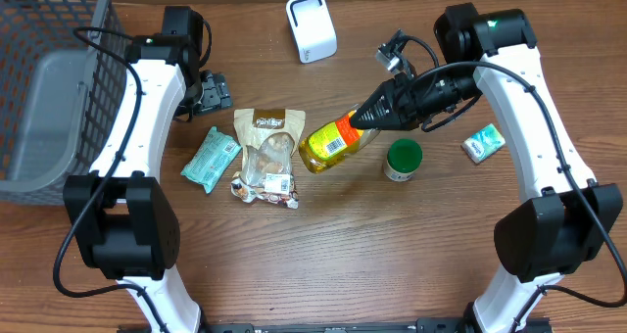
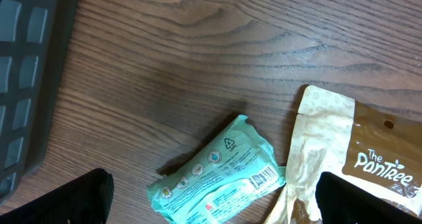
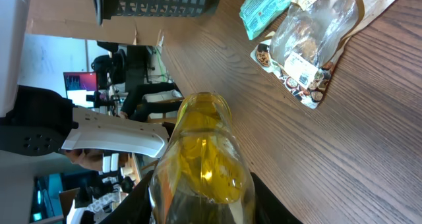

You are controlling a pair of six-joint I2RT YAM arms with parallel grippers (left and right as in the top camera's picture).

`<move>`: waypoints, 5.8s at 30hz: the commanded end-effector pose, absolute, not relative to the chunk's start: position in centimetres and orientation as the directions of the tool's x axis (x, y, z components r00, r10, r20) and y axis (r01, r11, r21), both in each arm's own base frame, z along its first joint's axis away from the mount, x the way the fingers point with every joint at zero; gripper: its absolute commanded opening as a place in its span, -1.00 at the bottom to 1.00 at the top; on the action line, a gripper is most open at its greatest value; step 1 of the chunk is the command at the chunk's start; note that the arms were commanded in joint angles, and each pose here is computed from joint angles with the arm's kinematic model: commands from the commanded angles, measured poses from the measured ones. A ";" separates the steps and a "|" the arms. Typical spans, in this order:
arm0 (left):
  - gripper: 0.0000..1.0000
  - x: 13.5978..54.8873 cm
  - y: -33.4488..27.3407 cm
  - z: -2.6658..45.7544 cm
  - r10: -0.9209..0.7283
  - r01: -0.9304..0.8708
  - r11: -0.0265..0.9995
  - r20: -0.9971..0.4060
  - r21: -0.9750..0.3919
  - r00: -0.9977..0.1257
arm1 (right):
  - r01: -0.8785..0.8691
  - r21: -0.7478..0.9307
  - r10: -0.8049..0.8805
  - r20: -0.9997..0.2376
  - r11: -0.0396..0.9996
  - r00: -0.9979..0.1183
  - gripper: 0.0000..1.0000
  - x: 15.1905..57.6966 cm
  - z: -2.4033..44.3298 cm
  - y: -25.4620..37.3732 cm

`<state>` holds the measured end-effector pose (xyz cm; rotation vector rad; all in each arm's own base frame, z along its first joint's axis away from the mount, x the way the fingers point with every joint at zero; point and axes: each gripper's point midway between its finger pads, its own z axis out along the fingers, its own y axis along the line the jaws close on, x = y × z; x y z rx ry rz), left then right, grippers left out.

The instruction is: Scan the item barcode

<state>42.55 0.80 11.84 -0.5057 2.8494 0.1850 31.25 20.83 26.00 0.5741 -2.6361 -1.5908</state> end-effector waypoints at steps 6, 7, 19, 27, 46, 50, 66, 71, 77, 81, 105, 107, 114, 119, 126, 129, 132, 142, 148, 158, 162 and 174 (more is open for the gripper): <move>0.99 43.0 1.0 12.1 -0.306 -0.342 0.935 -0.271 0.093 -0.912 | -0.363 0.862 -0.300 -0.263 0.354 -0.917 -0.79 31.0 28.6 21.1; 1.00 43.0 1.0 12.1 -0.306 -0.342 0.935 -0.271 0.093 -0.912 | -0.363 0.862 -0.300 -0.263 0.354 -0.917 -0.79 31.0 28.6 21.1; 1.00 43.0 1.0 12.1 -0.306 -0.342 0.935 -0.271 0.093 -0.912 | -0.362 0.862 -0.300 -0.262 0.354 -0.917 -0.78 31.0 28.6 21.1; 0.99 43.0 1.0 12.1 -0.306 -0.342 0.935 -0.271 0.093 -0.912 | -0.362 0.862 -0.300 -0.262 0.354 -0.917 -0.78 31.0 28.6 21.1; 1.00 43.0 1.0 12.1 -0.306 -0.342 0.935 -0.271 0.093 -0.912 | -0.360 0.863 -0.301 -0.260 0.355 -0.918 -0.77 31.0 28.6 21.2; 1.00 43.0 1.0 12.1 -0.306 -0.342 0.935 -0.271 0.093 -0.912 | -0.361 0.863 -0.302 -0.260 0.354 -0.917 -0.77 30.9 28.6 21.2; 1.00 43.0 1.0 12.1 -0.306 -0.342 0.935 -0.271 0.093 -0.912 | -0.366 0.863 -0.316 -0.260 0.349 -0.913 -0.77 30.6 28.6 21.7; 1.00 43.0 1.0 12.1 -0.306 -0.342 0.935 -0.271 0.093 -0.912 | -0.372 0.862 -0.331 -0.260 0.344 -0.907 -0.77 30.3 28.6 22.2; 1.00 43.0 1.0 12.1 -0.306 -0.342 0.935 -0.271 0.093 -0.912 | -0.387 0.860 -0.360 -0.263 0.333 -0.895 -0.77 29.6 28.6 23.1; 0.99 43.0 1.0 12.1 -0.306 -0.342 0.935 -0.271 0.093 -0.912 | -0.398 0.844 -0.396 -0.248 0.359 -0.884 -0.77 28.9 27.9 24.0; 1.00 43.0 1.0 12.1 -0.306 -0.342 0.935 -0.271 0.093 -0.912 | -0.130 0.099 -0.101 -0.260 0.987 -0.960 -0.78 34.9 18.9 23.8; 1.00 43.0 1.0 12.1 -0.306 -0.342 0.935 -0.271 0.093 -0.912 | -0.141 0.089 -0.112 -0.272 0.986 -0.956 -0.77 35.3 18.4 24.4; 1.00 43.0 1.0 12.1 -0.306 -0.342 0.935 -0.271 0.093 -0.912 | -0.122 0.112 -0.079 -0.325 0.986 -0.942 -0.74 36.7 20.7 24.1; 1.00 43.0 1.0 12.1 -0.306 -0.342 0.935 -0.271 0.093 -0.912 | -0.104 0.157 -0.026 -0.432 0.982 -0.901 -0.78 38.6 25.7 23.4; 1.00 43.0 1.0 12.1 -0.306 -0.342 0.935 -0.271 0.093 -0.912 | -0.054 0.034 -0.020 -0.637 0.998 -0.771 -0.78 42.8 29.2 21.8; 1.00 43.0 1.0 12.1 -0.306 -0.342 0.935 -0.271 0.093 -0.912 | -0.037 -0.057 -0.066 -0.697 0.998 -0.714 -0.78 44.6 29.5 21.6; 1.00 43.0 1.0 12.1 -0.306 -0.342 0.935 -0.271 0.093 -0.912 | -0.042 -0.154 -0.143 -0.733 0.987 -0.665 -0.78 46.7 29.1 22.0; 1.00 43.0 1.0 12.1 -0.306 -0.342 0.935 -0.271 0.093 -0.912 | -0.118 -0.560 -0.539 -0.685 0.820 -0.491 -0.80 53.2 25.6 26.1; 1.00 43.0 1.0 12.1 -0.306 -0.342 0.935 -0.271 0.093 -0.912 | -0.109 -0.739 -0.708 -0.576 0.665 -0.409 -0.80 56.4 23.6 27.7; 0.99 43.0 1.0 12.1 -0.306 -0.342 0.935 -0.271 0.093 -0.912 | -0.064 -0.751 -0.722 -0.603 0.657 -0.339 -0.81 58.3 23.2 29.1; 1.00 43.0 1.0 12.1 -0.306 -0.342 0.935 -0.271 0.093 -0.912 | -0.061 -0.758 -0.730 -0.599 0.649 -0.329 -0.82 58.4 23.5 29.2; 0.99 43.0 1.0 12.1 -0.306 -0.342 0.935 -0.271 0.093 -0.912 | -0.079 -0.759 -0.733 -0.588 0.646 -0.344 -0.83 60.0 20.1 28.7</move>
